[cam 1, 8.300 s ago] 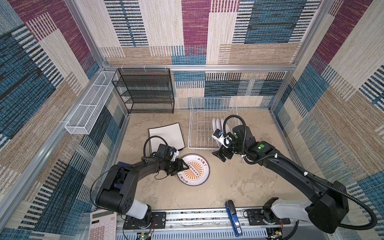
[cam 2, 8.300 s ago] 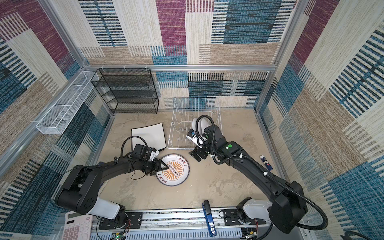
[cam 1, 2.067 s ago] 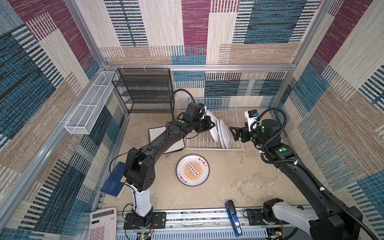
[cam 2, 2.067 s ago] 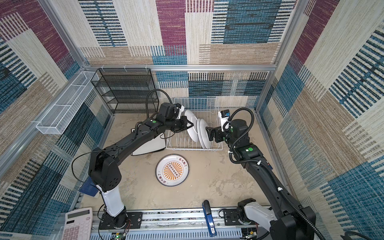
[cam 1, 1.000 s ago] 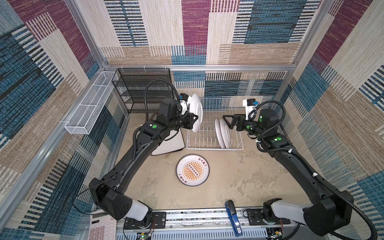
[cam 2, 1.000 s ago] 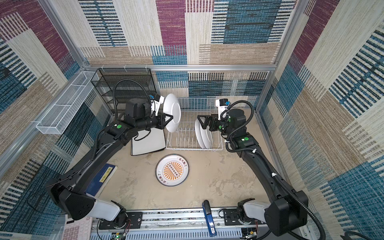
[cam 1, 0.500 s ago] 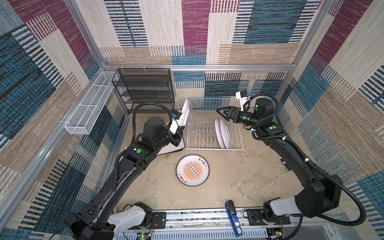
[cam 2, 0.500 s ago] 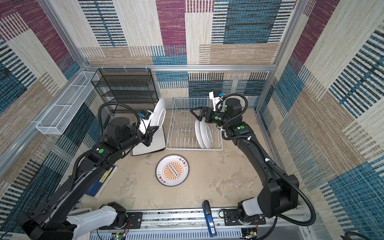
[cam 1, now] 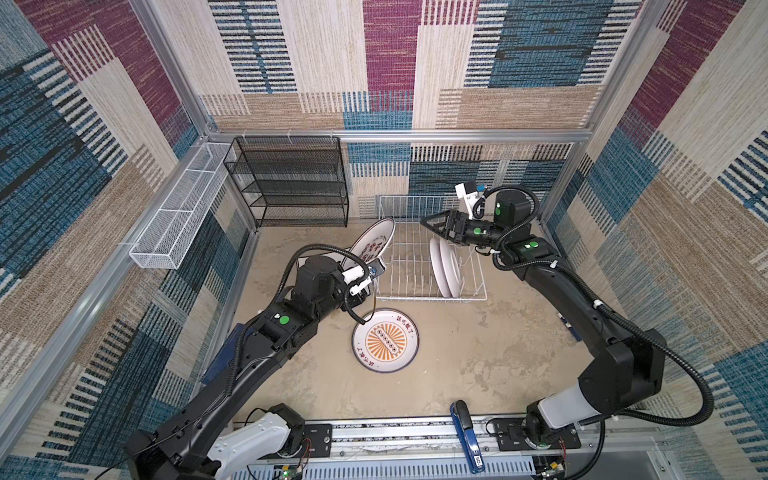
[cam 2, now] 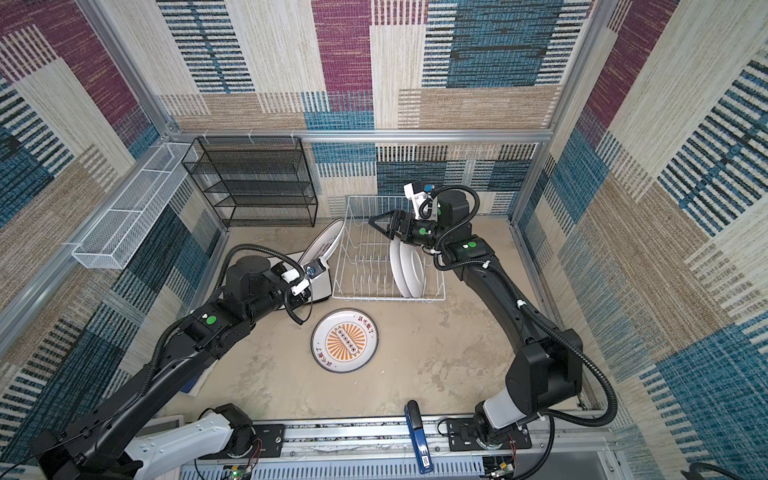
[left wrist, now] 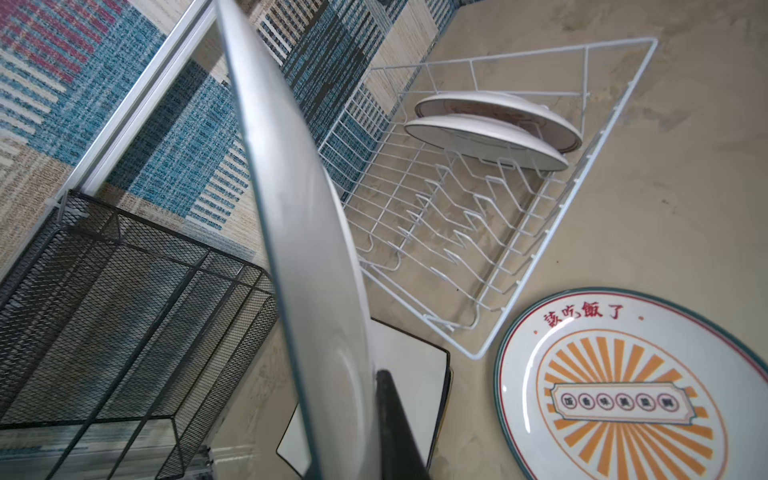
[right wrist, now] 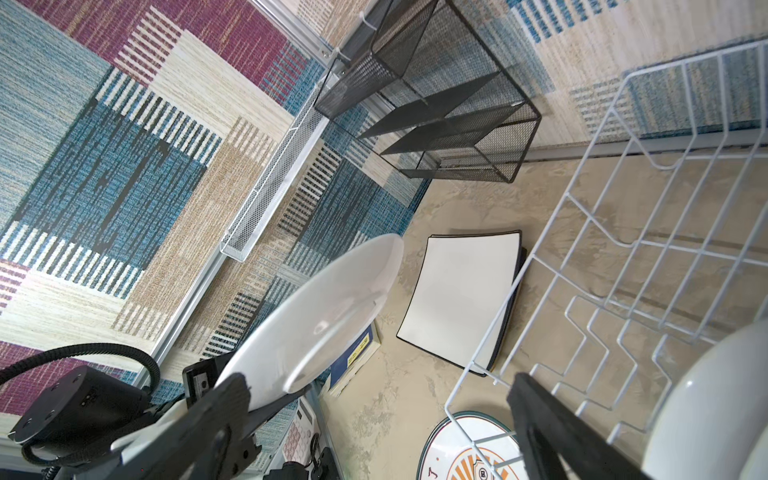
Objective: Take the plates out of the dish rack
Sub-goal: 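Pull the printed plate up out of the rack with the left gripper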
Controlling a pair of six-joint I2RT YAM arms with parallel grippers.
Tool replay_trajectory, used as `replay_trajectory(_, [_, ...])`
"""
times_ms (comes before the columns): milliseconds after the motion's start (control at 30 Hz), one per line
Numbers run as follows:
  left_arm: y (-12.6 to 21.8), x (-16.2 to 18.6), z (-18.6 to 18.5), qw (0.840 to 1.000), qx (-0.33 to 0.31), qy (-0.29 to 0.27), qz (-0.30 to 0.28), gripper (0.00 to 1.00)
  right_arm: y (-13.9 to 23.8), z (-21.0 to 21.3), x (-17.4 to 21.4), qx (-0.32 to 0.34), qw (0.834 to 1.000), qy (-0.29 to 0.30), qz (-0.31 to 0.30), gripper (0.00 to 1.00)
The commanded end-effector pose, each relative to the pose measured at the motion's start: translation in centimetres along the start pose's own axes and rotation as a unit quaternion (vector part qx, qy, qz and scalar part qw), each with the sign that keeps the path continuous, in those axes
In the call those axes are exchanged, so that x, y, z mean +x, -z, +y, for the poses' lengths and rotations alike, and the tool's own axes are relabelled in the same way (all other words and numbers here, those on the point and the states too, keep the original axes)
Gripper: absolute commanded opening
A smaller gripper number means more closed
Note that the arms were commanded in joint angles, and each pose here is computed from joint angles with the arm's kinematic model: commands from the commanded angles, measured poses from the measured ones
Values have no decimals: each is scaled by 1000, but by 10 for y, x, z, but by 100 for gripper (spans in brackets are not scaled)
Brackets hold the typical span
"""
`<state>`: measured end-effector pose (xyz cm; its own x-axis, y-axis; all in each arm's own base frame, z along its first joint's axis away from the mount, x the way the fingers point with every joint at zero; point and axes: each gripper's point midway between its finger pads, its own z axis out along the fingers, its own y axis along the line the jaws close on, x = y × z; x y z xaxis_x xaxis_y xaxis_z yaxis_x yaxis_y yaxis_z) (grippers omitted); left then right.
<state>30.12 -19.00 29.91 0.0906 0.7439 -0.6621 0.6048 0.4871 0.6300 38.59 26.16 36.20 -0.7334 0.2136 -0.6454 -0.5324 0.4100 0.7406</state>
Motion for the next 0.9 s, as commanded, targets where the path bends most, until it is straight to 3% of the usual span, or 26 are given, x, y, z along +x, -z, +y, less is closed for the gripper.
replay_trajectory(0, [0, -10, 10, 996, -41, -80, -17, 0, -13, 2, 7, 9, 1000, -1, 15, 99])
replay_trajectory(267, [-7, 1, 1, 983, -71, -168, 4, 0, -43, -5, 32, 24, 998, -25, 60, 90])
replay_trajectory(600, [-17, 6, -7, 962, -101, -254, 18, 0, -66, -24, 60, 47, 991, -60, 111, 68])
replay_trajectory(867, [-24, 9, -11, 952, -111, -286, 26, 0, -73, -29, 70, 47, 988, -74, 129, 50])
